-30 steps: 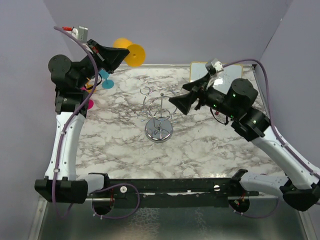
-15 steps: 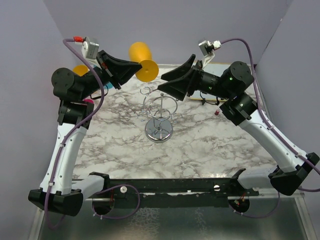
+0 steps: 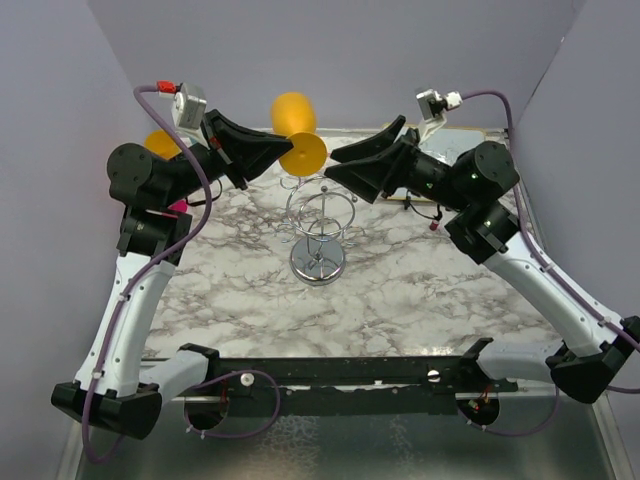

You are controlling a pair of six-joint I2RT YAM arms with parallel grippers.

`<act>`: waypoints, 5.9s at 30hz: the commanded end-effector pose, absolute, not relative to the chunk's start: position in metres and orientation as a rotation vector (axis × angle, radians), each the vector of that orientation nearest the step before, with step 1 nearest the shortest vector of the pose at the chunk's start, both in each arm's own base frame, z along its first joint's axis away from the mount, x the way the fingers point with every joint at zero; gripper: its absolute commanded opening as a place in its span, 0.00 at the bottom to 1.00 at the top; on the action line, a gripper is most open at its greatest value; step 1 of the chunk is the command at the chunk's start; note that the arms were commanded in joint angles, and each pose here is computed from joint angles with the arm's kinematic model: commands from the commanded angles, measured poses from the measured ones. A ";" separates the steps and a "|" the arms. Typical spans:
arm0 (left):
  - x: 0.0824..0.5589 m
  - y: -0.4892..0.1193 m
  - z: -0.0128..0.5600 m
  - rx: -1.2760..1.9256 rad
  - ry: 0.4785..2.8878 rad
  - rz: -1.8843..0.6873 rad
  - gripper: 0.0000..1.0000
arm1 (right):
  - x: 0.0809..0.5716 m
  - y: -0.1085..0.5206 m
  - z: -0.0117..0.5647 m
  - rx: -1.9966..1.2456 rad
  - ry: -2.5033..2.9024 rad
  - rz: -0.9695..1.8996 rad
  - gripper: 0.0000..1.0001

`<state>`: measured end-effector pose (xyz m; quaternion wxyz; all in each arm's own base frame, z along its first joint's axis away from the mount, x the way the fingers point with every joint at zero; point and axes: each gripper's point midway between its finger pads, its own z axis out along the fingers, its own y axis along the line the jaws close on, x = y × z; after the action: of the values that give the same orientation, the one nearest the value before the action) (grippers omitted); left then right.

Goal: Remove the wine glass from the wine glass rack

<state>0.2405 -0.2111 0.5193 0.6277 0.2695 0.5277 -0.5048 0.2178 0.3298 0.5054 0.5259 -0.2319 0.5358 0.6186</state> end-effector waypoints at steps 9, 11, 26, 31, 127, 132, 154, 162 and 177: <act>0.214 -0.210 0.536 0.678 1.127 -1.151 0.00 | 0.219 0.317 0.515 -0.491 1.241 1.448 0.58; 0.210 -0.211 0.536 0.688 1.124 -1.160 0.00 | 0.217 0.321 0.517 -0.504 1.229 1.482 0.53; 0.197 -0.215 0.534 0.734 1.127 -1.208 0.00 | 0.203 0.342 0.508 -0.605 1.182 1.687 0.17; 0.199 -0.217 0.522 0.736 1.161 -1.233 0.06 | 0.202 0.339 0.507 -0.616 1.144 1.650 0.02; 0.315 -0.201 0.480 0.218 1.728 -0.413 0.00 | 0.097 0.148 0.355 -1.497 0.366 -0.182 0.99; 0.357 -0.127 0.455 0.082 1.810 -0.022 0.00 | 0.083 0.150 0.369 -1.431 0.410 -0.027 0.99; 0.447 0.046 0.240 -0.482 2.195 0.184 0.00 | 0.141 0.191 0.403 -0.911 1.150 0.640 0.99; 0.467 0.057 0.191 -0.529 2.285 0.191 0.00 | 0.176 0.195 0.390 -0.756 1.378 0.641 0.99; 0.476 0.058 0.153 -0.515 2.362 0.202 0.14 | 0.212 0.190 0.403 -0.648 1.390 0.503 0.99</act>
<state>0.4724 0.0592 0.1561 0.3514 -0.2003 0.9102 0.0895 0.1938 0.1926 0.3920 0.6693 -0.3293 0.6195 0.2445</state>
